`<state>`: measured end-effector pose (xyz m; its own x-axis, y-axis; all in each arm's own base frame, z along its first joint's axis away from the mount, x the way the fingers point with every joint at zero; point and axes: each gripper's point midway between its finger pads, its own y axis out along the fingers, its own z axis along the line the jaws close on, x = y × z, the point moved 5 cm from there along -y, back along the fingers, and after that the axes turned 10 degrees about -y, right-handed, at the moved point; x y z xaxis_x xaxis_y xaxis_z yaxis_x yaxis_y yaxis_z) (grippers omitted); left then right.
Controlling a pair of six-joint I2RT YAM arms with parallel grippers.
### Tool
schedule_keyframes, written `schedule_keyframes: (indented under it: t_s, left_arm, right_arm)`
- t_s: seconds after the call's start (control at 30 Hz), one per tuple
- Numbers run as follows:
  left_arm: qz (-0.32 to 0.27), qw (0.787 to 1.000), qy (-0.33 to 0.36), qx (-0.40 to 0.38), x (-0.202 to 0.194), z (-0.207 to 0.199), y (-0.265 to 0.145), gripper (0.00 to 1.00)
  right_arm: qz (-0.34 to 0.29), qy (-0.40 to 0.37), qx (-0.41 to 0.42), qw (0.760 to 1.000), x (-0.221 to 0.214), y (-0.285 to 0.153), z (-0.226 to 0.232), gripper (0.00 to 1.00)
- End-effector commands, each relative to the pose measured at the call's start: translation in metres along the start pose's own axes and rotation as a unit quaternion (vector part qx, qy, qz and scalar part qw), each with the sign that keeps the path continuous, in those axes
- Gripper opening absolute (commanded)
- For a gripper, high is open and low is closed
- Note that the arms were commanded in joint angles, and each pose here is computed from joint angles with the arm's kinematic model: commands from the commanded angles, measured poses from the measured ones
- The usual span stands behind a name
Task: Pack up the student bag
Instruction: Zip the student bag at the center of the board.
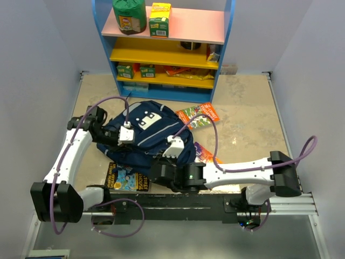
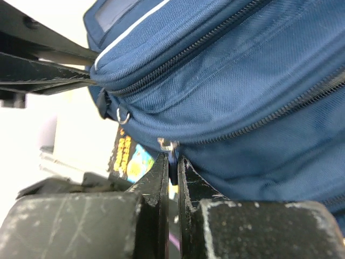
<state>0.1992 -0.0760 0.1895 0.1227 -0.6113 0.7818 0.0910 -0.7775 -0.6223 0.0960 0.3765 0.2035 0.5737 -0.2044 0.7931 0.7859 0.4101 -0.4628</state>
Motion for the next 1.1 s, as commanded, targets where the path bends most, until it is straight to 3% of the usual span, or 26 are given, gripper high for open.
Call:
schedule_keyframes:
  t_s: [0.0, 0.33, 0.5, 0.73, 1.07]
  left_arm:
    - [0.045, 0.995, 0.044, 0.077, -0.011, 0.029, -0.013, 0.00]
    - [0.062, 0.993, 0.043, 0.093, -0.019, 0.034, -0.012, 0.00]
    - [0.068, 0.992, 0.075, 0.082, -0.021, 0.025, -0.012, 0.00]
    - [0.087, 0.970, 0.209, 0.086, -0.024, -0.001, -0.017, 0.00]
    - [0.116, 0.975, 0.184, 0.043, -0.037, -0.001, -0.014, 0.00]
  right_arm:
    - [-0.017, -0.028, -0.032, 0.999, 0.020, -0.030, -0.049, 0.00]
    - [0.010, -0.046, -0.021, 0.999, 0.020, -0.044, -0.068, 0.00]
    - [-0.013, -0.055, -0.048, 0.997, 0.029, -0.044, -0.086, 0.00]
    - [-0.037, -0.071, -0.109, 0.991, 0.053, -0.010, -0.131, 0.00]
    - [-0.054, -0.130, -0.168, 0.976, 0.066, 0.043, -0.149, 0.00]
